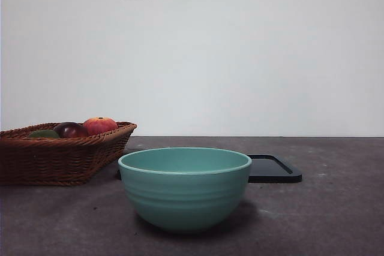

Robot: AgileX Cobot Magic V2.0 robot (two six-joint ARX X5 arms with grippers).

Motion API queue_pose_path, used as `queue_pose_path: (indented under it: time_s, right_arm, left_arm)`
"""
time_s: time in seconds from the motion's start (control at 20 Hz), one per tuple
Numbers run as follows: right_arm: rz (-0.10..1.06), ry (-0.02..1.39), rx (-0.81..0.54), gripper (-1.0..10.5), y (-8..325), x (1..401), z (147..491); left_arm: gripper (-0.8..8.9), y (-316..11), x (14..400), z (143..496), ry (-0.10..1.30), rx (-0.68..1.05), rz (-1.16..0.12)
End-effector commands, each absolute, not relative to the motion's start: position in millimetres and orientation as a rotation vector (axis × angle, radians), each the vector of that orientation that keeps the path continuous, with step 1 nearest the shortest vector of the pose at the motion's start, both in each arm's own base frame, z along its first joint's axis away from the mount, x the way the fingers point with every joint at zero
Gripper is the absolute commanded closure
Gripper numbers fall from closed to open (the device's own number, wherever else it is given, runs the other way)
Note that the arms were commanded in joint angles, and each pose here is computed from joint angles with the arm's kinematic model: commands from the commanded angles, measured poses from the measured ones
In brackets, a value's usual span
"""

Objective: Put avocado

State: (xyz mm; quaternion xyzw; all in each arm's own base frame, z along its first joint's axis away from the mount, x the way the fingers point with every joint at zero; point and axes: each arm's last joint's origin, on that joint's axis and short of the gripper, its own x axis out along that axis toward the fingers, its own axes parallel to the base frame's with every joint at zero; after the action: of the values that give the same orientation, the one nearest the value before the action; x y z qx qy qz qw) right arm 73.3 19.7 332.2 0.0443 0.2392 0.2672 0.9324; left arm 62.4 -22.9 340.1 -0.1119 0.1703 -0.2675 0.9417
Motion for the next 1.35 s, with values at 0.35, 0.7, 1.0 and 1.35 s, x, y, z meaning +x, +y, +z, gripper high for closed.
queue_pose_path:
  time_s: [0.35,0.7,1.0,1.35]
  right_arm:
    - [0.552,0.463,0.090,3.5,20.0,73.8,337.7]
    - [0.552,0.461,0.089,3.5,20.0,73.9,337.8]
    - [0.549,0.462,0.102,3.5,20.0,74.1,338.1]
    - [0.548,0.463,0.106,3.5,20.0,74.0,338.1]
  left_arm:
    - [1.98,-29.9,108.3,328.7,0.640,-0.246,-0.440]
    - [1.99,-44.5,199.5,308.6,0.966,-0.227,-0.302]
    - [1.98,-55.3,272.3,279.5,1.127,-0.141,-0.204]
    - [1.99,-65.6,327.8,231.4,1.269,-0.127,-0.182]
